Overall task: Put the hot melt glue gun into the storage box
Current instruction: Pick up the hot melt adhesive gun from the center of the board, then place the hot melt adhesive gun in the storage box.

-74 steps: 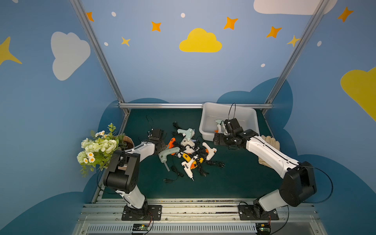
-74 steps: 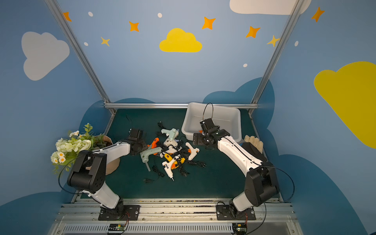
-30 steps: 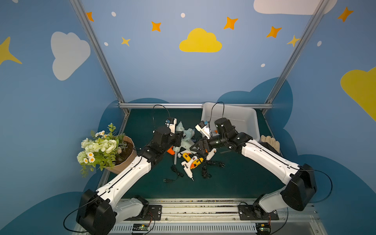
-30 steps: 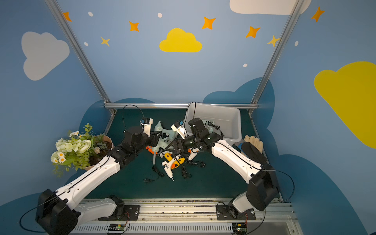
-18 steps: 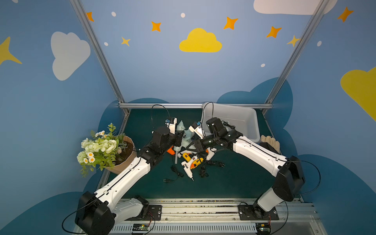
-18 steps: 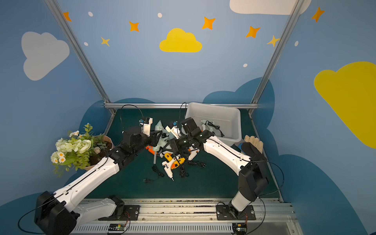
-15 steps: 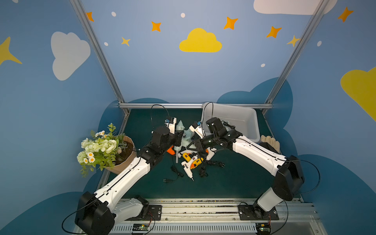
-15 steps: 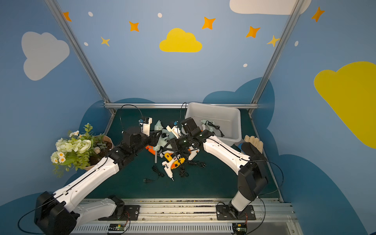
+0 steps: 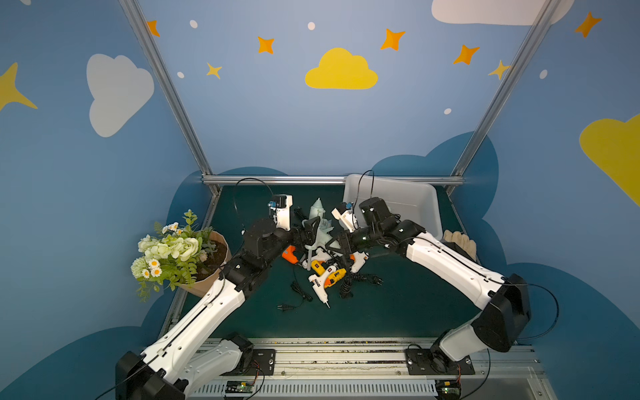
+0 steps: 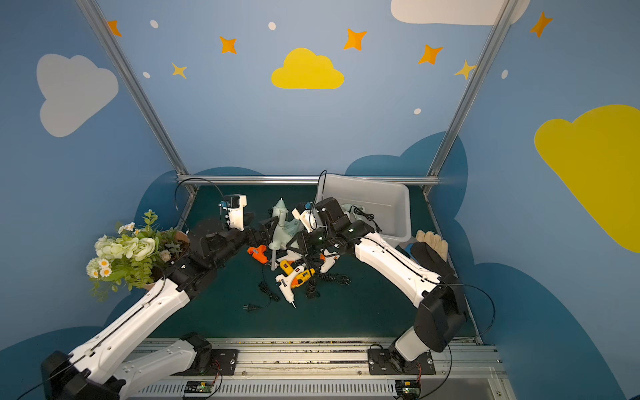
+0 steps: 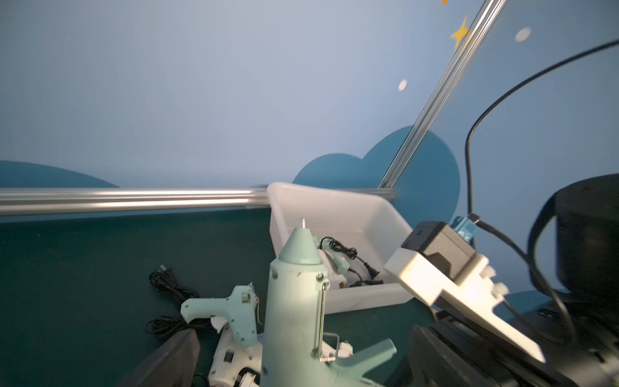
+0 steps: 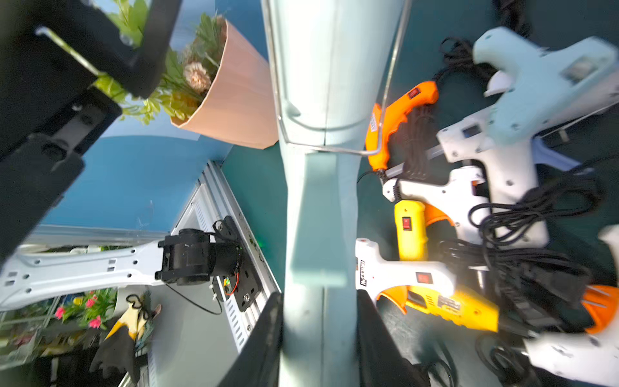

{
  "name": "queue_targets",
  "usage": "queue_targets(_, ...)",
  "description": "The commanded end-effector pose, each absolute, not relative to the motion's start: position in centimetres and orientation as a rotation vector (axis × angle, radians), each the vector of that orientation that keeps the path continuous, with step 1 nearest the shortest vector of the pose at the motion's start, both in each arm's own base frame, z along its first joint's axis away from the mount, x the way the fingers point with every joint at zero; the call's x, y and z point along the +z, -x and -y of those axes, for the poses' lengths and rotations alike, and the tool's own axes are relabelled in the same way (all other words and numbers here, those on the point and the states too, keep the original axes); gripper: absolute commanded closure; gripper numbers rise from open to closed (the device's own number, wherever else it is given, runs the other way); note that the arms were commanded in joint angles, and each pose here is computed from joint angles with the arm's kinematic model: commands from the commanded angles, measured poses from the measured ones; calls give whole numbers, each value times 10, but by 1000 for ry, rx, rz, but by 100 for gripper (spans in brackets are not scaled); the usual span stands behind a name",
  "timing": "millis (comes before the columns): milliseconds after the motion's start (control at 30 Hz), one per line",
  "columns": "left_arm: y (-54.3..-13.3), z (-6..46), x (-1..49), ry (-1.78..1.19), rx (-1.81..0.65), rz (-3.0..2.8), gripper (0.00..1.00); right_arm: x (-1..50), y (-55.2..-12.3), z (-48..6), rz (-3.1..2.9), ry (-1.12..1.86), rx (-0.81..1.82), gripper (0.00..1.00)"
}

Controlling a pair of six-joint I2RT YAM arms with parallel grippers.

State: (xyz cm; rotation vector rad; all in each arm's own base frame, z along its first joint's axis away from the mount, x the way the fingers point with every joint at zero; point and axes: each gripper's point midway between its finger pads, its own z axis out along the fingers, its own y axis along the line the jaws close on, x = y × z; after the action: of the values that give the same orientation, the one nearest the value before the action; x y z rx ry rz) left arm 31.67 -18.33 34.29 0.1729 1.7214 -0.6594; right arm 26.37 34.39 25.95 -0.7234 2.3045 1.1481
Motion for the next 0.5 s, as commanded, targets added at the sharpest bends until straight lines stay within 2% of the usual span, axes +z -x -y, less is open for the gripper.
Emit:
queue_targets(0,-300,180,352,-158,-724,-1671,0,322,-283,-319,-2100,617,1098,100)
queue_targets(233,-286,163,333,-81,-717,-1692,0,402,-325,-261,-1941,445,996,100)
queue_targets(467,-287,164,297,-41,-730,-1801,0,461,-390,-218,-1788,311,883,100)
